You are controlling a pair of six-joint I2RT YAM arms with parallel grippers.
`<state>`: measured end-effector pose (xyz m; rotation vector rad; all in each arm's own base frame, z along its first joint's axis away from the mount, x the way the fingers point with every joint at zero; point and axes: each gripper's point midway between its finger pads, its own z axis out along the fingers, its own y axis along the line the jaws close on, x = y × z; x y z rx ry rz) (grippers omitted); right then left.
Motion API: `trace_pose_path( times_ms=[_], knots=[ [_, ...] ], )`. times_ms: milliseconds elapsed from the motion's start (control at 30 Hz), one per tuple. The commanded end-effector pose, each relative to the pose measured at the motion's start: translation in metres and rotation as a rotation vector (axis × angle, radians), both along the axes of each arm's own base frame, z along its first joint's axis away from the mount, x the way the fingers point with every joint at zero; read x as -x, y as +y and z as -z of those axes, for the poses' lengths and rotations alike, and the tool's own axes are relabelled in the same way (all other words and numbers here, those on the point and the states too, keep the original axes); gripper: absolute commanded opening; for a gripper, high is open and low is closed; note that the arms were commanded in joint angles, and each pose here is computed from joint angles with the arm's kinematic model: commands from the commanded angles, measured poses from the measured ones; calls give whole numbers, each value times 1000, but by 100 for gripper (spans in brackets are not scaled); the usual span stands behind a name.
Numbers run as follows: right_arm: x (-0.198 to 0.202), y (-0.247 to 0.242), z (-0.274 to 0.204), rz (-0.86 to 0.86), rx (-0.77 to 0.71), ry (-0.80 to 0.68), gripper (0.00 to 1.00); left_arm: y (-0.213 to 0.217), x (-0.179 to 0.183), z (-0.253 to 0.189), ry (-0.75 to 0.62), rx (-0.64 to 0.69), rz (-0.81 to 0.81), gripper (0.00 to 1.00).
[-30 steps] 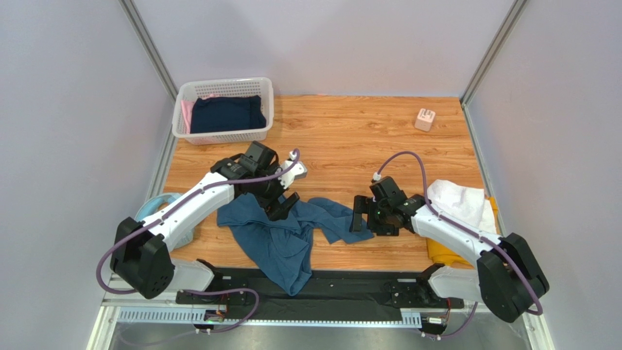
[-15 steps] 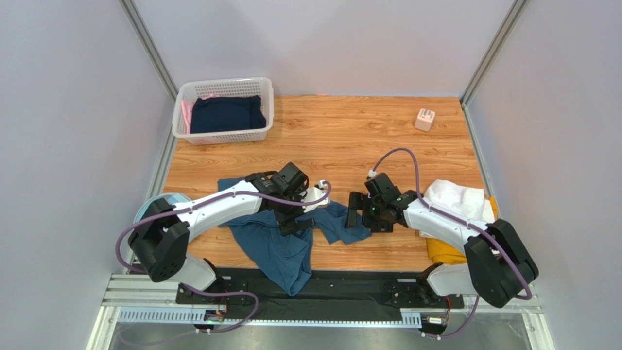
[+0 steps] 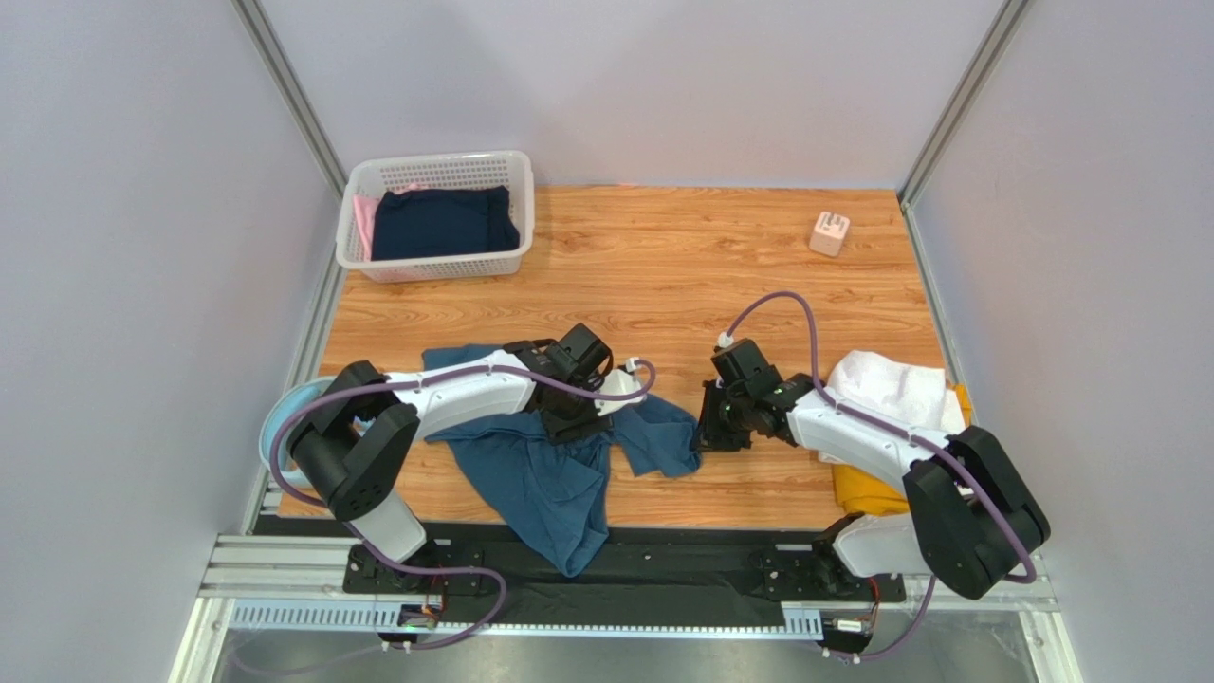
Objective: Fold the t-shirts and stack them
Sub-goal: Flatten out the tshirt
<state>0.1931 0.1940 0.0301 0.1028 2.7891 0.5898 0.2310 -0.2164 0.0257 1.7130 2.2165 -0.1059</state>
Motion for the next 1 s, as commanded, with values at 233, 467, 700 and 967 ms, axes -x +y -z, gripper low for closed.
trace_pose_path(
  times_ms=[233,467,700,967],
  knots=[
    [-18,5,-37,-5,-28,-119,0,16,-55,-81,-185,151,-136,0],
    [-36,-3,-118,-6,-25,-297,0,26,-58,-172,-277,268,-179,0],
    [-40,-21,-202,26,-36,-482,0,37,-39,-252,-369,361,-174,0],
    [-8,-63,-367,47,-142,-910,0,54,10,-374,-485,547,-118,0]
  ],
)
